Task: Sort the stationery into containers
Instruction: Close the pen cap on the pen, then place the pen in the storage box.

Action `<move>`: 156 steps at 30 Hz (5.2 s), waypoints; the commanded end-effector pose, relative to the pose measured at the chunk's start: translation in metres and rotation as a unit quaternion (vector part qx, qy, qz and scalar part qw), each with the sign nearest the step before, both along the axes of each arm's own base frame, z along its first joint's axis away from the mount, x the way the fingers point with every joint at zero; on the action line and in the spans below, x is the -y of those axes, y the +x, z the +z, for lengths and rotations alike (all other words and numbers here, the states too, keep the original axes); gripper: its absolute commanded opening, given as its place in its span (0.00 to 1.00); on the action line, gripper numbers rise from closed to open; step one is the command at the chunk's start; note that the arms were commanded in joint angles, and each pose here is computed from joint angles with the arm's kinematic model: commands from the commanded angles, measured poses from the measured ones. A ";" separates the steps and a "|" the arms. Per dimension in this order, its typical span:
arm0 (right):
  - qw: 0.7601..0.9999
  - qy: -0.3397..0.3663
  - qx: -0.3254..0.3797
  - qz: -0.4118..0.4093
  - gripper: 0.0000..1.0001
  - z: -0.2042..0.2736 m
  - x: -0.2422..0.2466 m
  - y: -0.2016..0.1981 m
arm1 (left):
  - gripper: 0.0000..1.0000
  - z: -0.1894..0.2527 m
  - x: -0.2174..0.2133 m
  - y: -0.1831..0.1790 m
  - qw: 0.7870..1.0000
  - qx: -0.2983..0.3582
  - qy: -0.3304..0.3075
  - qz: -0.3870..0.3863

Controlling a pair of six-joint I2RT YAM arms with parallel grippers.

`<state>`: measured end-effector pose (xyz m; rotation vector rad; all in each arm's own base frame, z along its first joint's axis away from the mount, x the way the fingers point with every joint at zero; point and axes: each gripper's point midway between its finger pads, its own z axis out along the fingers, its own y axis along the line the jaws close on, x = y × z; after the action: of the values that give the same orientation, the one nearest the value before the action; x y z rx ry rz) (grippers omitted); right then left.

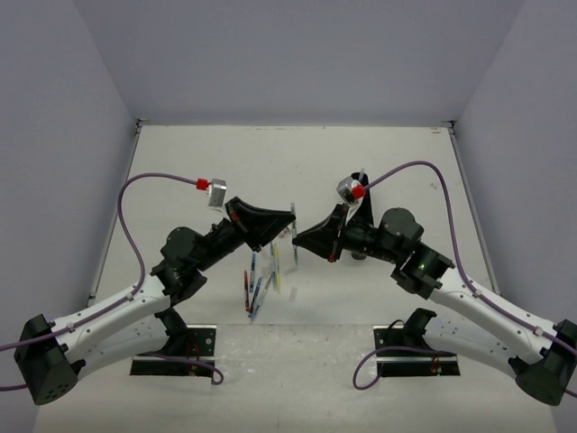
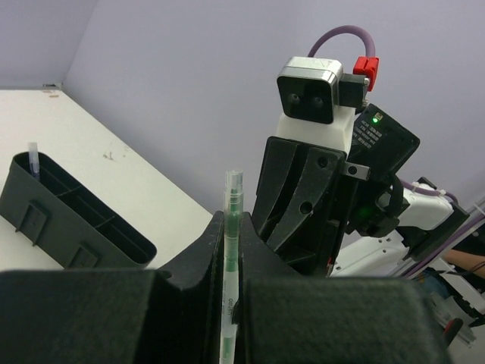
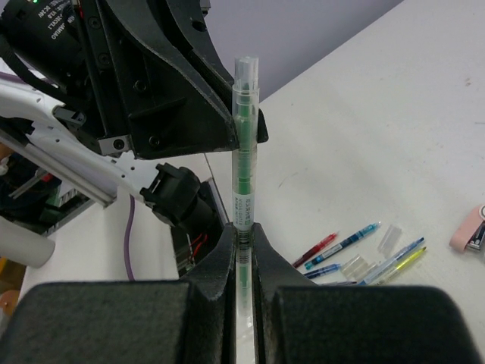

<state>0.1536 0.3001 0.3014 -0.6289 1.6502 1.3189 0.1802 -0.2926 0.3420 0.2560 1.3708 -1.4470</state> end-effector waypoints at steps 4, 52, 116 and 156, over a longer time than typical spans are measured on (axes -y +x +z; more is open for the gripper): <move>0.996 0.033 0.083 0.012 0.00 0.039 -0.005 0.004 | 0.16 0.001 0.004 -0.006 0.999 0.007 0.030 -0.016; 0.992 -0.001 0.073 0.102 0.00 0.017 -0.027 -0.010 | 1.00 0.042 -0.018 -0.003 0.994 0.081 0.063 0.042; 0.996 -0.036 0.083 -0.004 0.00 0.036 -0.043 0.069 | 0.01 0.028 0.016 -0.010 0.990 0.072 0.123 -0.011; 0.799 -0.262 -0.115 -0.528 0.35 -0.153 0.189 0.143 | 1.00 -0.115 -0.100 0.071 0.856 -0.178 0.335 0.353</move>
<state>0.2922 0.1094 0.1345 0.1962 2.1044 0.0770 0.2458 -0.1844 0.2346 -0.0904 1.9440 -0.3908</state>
